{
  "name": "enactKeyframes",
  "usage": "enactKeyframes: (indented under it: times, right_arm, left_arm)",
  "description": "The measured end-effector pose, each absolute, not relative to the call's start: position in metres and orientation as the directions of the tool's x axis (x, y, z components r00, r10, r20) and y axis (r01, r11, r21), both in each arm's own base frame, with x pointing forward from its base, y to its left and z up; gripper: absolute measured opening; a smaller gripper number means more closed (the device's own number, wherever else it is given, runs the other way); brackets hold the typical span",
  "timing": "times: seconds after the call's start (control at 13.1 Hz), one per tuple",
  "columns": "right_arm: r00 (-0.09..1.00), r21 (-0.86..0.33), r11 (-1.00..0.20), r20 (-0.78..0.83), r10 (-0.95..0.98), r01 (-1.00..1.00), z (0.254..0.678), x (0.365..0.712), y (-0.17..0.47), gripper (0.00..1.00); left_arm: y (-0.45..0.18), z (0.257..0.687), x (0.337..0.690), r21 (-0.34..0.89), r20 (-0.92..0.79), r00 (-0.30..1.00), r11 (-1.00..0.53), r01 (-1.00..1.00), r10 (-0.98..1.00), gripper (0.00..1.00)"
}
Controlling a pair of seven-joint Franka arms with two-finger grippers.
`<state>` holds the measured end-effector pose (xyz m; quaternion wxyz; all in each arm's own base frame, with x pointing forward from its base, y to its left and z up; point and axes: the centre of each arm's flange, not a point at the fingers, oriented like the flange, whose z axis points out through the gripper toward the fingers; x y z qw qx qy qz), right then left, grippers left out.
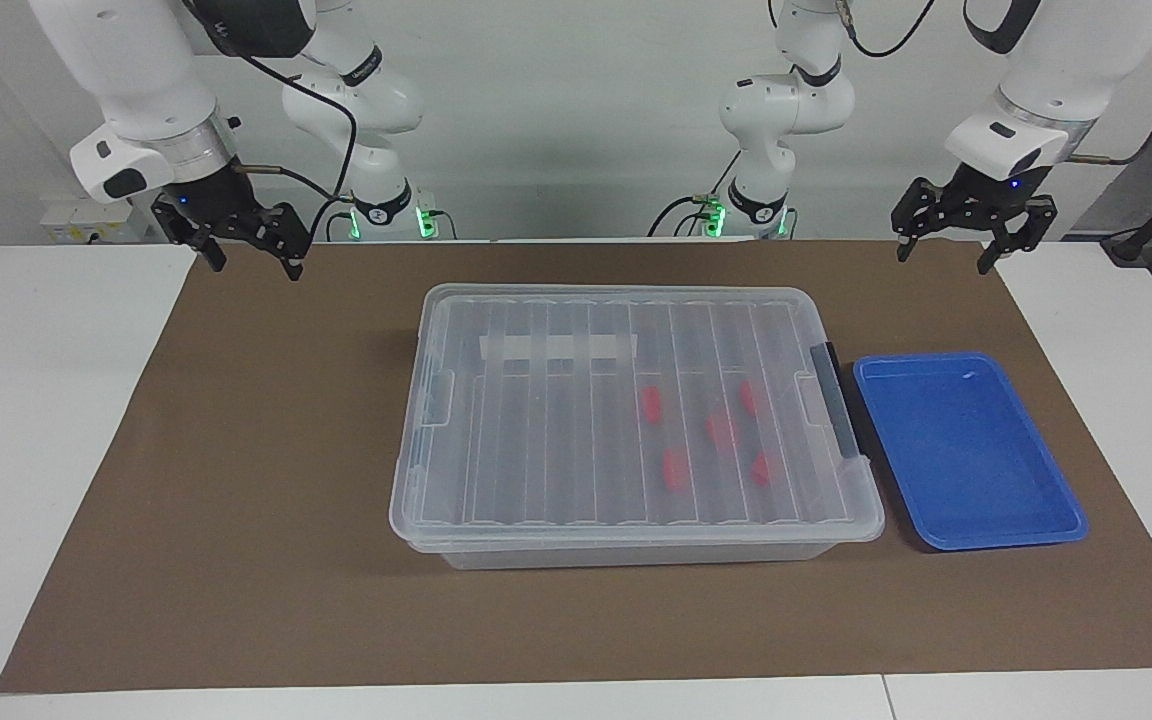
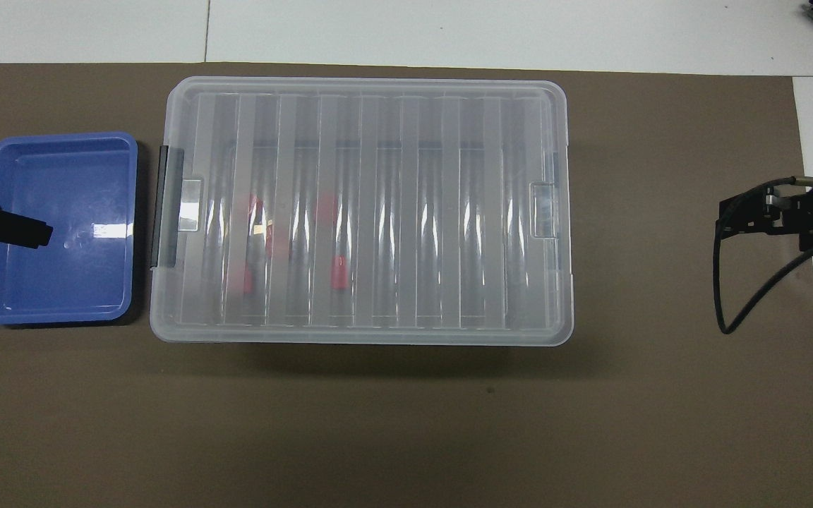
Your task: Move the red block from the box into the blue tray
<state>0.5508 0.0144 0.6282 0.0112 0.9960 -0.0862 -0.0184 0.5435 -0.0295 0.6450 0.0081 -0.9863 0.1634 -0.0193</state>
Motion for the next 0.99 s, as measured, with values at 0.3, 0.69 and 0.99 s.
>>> enactKeyframes:
  times: [0.3, 0.69, 0.99]
  right_arm:
    - [0.985, 0.025, -0.985, -0.030, -0.172, -0.171, 0.629, 0.551, 0.014, 1.00]
    - [0.985, 0.017, -0.985, 0.006, -0.170, -0.170, 0.618, 0.558, 0.015, 1.00]
    - [0.989, 0.008, -0.990, 0.048, -0.139, -0.139, 0.590, 0.567, 0.037, 1.00]
  left_arm:
    - [-0.029, 0.645, 0.544, -0.022, 0.035, 0.946, -0.947, -0.321, -0.322, 1.00]
    - [-0.025, 0.644, 0.543, -0.022, 0.034, 0.948, -0.949, -0.315, -0.315, 1.00]
    - [-0.024, 0.644, 0.543, -0.022, 0.034, 0.949, -0.950, -0.312, -0.313, 1.00]
